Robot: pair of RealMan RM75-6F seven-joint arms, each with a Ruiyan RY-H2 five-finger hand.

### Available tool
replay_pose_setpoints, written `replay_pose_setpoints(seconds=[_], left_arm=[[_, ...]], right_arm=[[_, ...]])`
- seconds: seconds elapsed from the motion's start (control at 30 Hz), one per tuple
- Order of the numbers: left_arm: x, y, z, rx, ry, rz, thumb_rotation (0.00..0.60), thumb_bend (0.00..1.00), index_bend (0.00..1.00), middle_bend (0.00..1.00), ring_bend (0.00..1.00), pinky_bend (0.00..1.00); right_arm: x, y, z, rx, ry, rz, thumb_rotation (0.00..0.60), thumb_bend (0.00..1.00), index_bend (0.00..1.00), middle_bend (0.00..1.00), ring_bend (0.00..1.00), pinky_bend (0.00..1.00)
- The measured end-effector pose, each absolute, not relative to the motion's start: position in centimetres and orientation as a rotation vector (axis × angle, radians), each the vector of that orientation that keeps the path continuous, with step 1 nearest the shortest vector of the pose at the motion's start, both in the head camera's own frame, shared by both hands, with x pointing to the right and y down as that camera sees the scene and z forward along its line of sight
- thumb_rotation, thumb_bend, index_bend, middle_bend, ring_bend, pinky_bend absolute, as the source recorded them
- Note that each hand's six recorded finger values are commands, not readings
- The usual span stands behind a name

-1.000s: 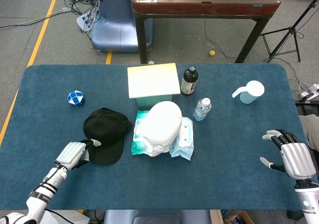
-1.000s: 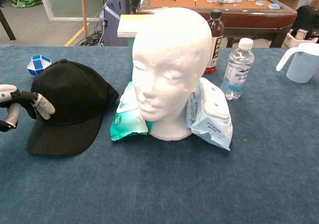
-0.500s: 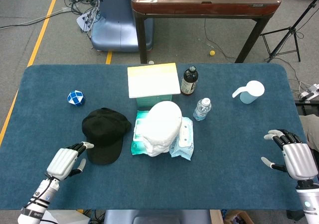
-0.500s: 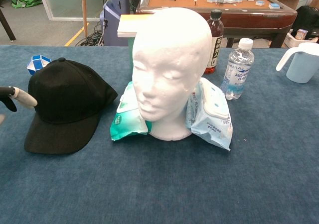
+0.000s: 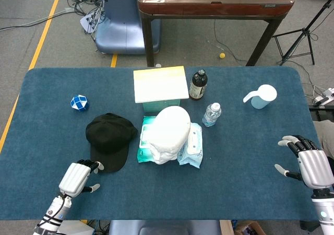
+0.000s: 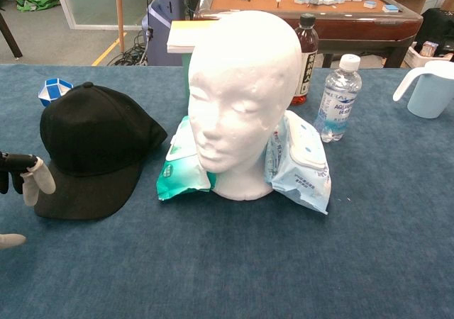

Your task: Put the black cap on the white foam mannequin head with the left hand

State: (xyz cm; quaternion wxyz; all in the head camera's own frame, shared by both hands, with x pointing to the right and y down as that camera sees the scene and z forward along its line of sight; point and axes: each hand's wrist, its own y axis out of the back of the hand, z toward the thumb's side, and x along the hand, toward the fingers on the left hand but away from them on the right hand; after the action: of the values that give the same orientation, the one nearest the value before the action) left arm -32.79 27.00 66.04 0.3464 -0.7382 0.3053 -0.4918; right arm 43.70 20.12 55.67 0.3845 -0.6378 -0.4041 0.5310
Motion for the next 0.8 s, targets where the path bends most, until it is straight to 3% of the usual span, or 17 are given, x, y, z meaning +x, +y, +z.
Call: replay_pose_setpoints(seconds=[0.8], left_arm=[[-32.2,26.6,69.3,-1.811,0.852,-1.284,0.6,0.05,0.47,0.62,0.45,0.42]], right_arm=[[43.8,20.1,55.7,-1.628,-1.029,1.357,0.6,0.04,0.35,0.3,0.21,0.27]])
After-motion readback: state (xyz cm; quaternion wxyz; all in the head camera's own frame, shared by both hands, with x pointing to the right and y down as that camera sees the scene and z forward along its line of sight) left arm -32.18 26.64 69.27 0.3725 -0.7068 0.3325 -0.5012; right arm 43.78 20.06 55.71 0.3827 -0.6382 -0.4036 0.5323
